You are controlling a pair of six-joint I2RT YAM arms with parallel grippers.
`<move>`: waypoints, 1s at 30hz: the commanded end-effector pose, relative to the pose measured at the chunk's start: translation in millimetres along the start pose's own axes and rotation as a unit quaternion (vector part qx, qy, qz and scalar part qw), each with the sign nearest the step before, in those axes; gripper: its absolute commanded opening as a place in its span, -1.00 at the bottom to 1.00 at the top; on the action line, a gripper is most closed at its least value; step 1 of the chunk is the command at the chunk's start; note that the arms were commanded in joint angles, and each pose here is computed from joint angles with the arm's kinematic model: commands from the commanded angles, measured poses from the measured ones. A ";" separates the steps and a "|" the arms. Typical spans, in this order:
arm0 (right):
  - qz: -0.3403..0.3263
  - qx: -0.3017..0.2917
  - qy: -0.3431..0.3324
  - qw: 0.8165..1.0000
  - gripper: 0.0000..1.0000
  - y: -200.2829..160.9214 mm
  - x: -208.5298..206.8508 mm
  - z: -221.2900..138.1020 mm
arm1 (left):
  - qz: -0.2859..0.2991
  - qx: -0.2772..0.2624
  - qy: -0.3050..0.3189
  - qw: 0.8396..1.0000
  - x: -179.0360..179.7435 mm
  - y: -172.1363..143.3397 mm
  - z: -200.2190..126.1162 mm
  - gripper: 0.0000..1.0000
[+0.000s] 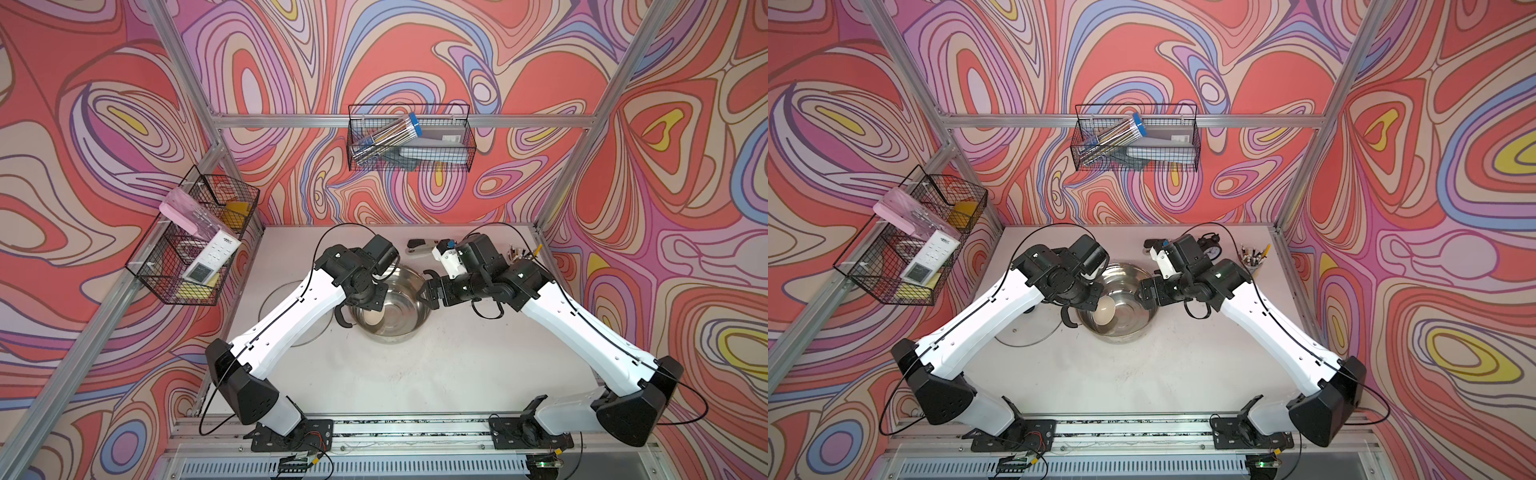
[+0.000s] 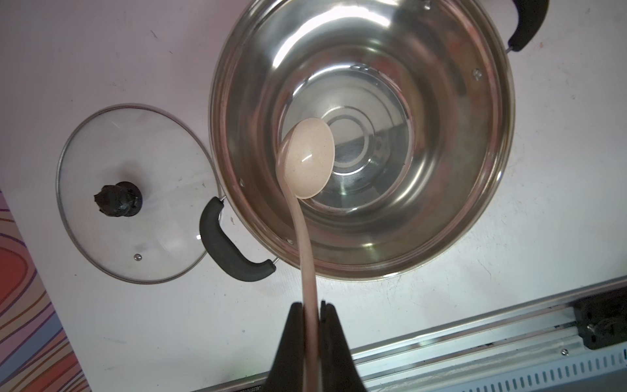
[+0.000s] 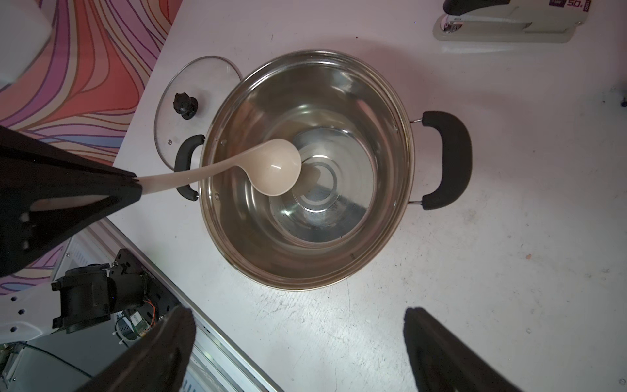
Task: Stir the soup with a spoon
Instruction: Stir the soup in the pan with a stick.
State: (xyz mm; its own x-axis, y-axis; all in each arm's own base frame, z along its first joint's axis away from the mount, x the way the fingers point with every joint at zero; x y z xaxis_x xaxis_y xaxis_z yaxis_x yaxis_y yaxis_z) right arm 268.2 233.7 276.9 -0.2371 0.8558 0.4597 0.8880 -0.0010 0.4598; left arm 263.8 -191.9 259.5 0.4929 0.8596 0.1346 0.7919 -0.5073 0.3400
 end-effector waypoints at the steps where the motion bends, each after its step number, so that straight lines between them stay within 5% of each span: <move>1: -0.002 -0.016 0.005 1.000 0.96 1.6 2.9 -8.1 | -0.012 -0.006 0.040 0.999 12.2 11.8 4.3 -1.00; 14: -0.010 -0.026 -0.011 1.000 0.96 2.6 -1.7 -15.3 | -0.021 -0.083 -0.082 0.993 -32.0 64.1 10.6 -1.00; 21: -0.014 -0.027 -0.007 1.000 0.96 3.3 0.0 -16.4 | -0.009 -0.057 -0.144 0.988 -52.3 49.9 10.8 -1.00; 30: -0.015 -0.023 0.007 1.000 0.97 3.5 4.7 -12.0 | -0.017 0.002 -0.104 0.994 -34.3 5.3 3.2 -1.00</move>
State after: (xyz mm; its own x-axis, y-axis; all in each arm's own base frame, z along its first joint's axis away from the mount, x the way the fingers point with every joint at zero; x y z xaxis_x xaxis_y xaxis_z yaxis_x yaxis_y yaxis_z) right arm 267.1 227.9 281.2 -0.2374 0.8649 0.4422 0.8756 -0.0065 0.4829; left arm 269.4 -244.3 246.2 0.5463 0.8315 -0.1009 0.7960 -0.4780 0.3713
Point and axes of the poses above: each gripper's point midway between its finger pads, its own z axis out along the fingers, its own x axis along the line the jaws close on, y = z × x, the point moved 2 cm from there along -z, back along the fingers, and after that the axes turned 15 degrees about z, right-handed, at the moved point
